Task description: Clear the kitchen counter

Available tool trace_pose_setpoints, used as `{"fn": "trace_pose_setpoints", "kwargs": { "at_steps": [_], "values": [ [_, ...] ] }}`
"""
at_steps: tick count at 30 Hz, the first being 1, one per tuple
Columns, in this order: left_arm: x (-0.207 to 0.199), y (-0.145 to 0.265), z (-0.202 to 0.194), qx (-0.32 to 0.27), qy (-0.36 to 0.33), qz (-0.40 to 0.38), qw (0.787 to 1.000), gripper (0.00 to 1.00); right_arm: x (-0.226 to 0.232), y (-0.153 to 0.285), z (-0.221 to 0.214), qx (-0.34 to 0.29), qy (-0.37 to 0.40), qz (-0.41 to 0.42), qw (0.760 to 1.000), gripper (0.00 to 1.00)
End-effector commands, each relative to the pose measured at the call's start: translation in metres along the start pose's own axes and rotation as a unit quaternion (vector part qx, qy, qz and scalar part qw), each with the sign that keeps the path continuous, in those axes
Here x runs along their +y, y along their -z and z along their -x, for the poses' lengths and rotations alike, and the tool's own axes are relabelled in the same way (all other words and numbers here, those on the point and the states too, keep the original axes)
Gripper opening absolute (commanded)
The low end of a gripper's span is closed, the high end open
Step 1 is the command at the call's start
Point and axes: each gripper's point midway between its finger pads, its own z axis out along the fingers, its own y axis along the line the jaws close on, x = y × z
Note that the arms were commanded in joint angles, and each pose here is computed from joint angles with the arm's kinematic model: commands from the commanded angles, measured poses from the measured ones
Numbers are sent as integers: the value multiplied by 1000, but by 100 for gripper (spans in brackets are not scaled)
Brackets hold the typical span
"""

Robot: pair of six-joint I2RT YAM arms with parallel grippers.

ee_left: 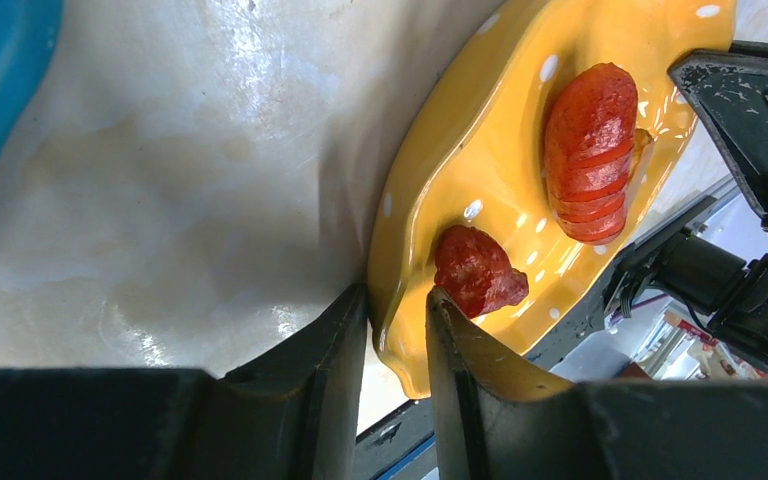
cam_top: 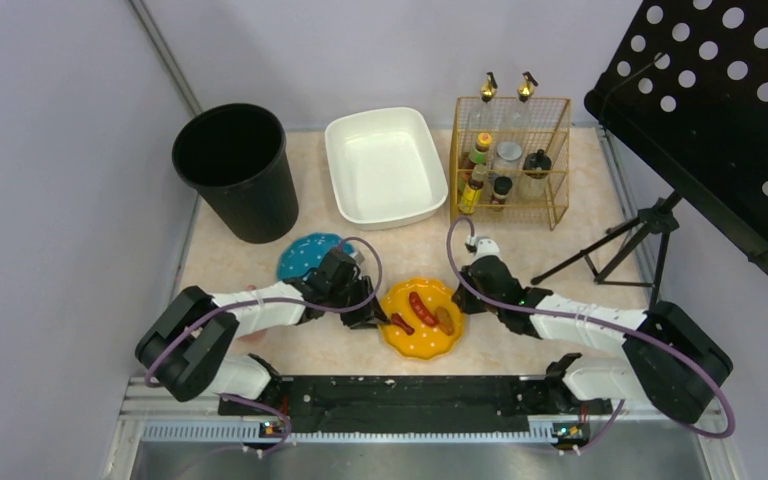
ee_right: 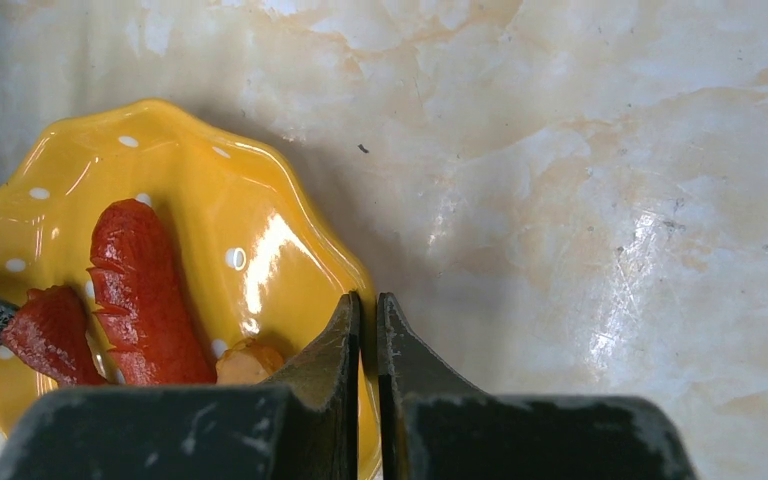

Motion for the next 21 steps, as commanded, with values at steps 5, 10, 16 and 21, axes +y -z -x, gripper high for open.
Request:
{"fn": "trace_pose_setpoints", "kwargs": {
  "at_steps": [5,10,16,21],
  "values": [
    [52,-5,-21,4,10,80,997,41,-19,-1,-49,68,-29,-27,997,0],
    [58,-4,-24,4,11,83,997,42,-23,1,-62,80,-56,-32,995,0],
    [66,1,-29,-4,11,87,996,42,-24,5,-73,90,-89,-30,991,0],
    [73,4,-34,-10,11,87,996,43,-26,8,-81,95,-112,-32,989,0]
  ]
}}
